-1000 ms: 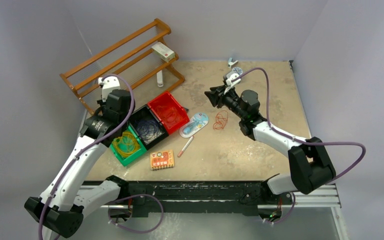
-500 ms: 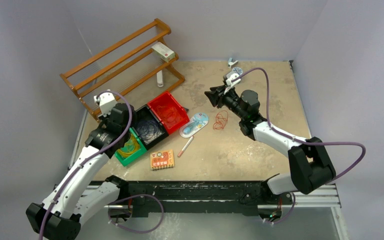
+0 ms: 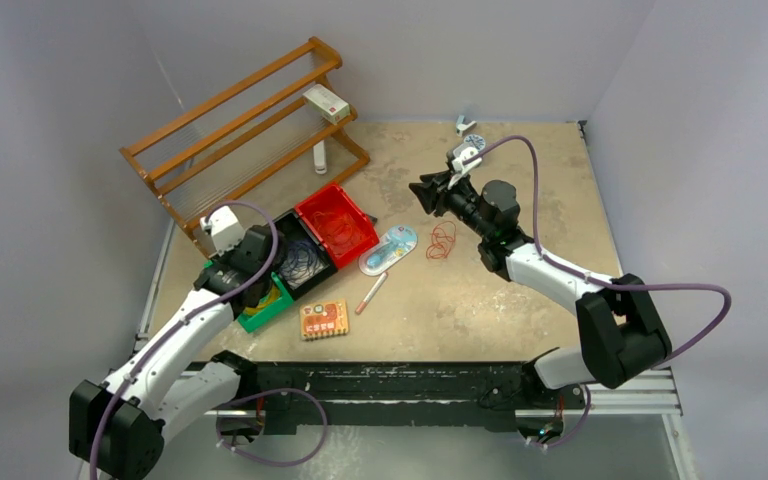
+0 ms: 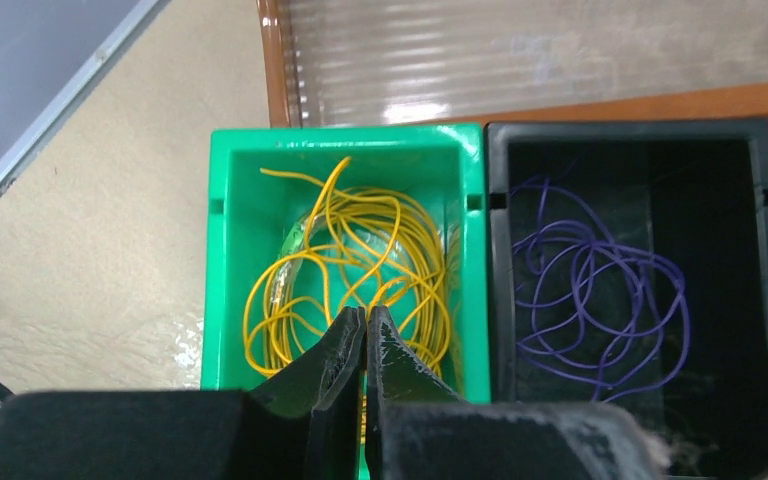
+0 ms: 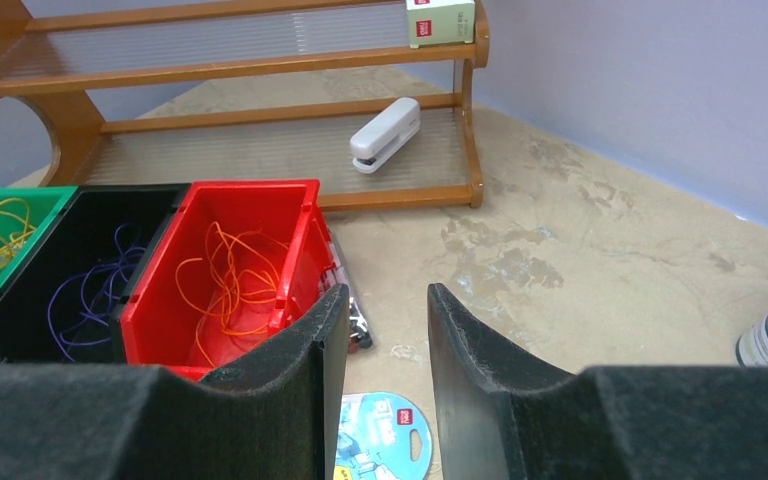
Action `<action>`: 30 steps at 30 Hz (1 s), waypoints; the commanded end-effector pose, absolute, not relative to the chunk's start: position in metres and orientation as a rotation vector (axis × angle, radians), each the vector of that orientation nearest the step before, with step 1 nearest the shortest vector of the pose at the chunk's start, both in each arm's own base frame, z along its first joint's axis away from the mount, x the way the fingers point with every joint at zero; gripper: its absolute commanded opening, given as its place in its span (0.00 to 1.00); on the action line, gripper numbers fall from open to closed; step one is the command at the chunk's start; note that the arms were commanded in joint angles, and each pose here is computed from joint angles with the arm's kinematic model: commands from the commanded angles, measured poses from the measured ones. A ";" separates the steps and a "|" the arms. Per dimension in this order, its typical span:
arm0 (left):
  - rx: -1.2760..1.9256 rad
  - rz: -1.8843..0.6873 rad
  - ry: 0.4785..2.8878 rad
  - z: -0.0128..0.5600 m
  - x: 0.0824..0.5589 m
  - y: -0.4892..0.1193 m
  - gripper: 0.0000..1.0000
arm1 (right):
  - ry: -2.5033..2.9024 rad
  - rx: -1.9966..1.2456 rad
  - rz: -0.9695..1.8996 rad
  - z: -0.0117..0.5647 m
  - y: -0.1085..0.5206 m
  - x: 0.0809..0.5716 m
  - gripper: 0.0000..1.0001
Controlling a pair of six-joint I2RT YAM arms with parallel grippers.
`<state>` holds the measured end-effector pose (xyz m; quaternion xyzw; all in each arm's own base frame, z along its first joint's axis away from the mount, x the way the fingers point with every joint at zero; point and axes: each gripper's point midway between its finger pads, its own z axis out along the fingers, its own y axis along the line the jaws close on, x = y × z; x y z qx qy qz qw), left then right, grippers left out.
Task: Untangle the cables
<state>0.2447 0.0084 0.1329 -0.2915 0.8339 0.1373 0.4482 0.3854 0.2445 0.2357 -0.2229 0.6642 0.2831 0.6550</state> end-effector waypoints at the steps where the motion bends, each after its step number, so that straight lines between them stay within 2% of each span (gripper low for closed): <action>1: -0.790 0.296 2.021 0.123 0.252 0.005 0.00 | 1.450 -0.517 0.661 0.249 0.249 0.385 0.37; 15: -0.850 0.351 1.992 0.093 0.261 0.009 0.00 | 1.445 -0.525 0.684 0.251 0.254 0.387 0.37; 23: -0.823 0.421 1.960 0.097 0.271 0.017 0.00 | 1.444 -0.528 0.687 0.251 0.254 0.386 0.37; 30: -0.819 0.375 1.962 0.109 0.279 0.011 0.22 | 1.439 -0.521 0.678 0.254 0.252 0.385 0.37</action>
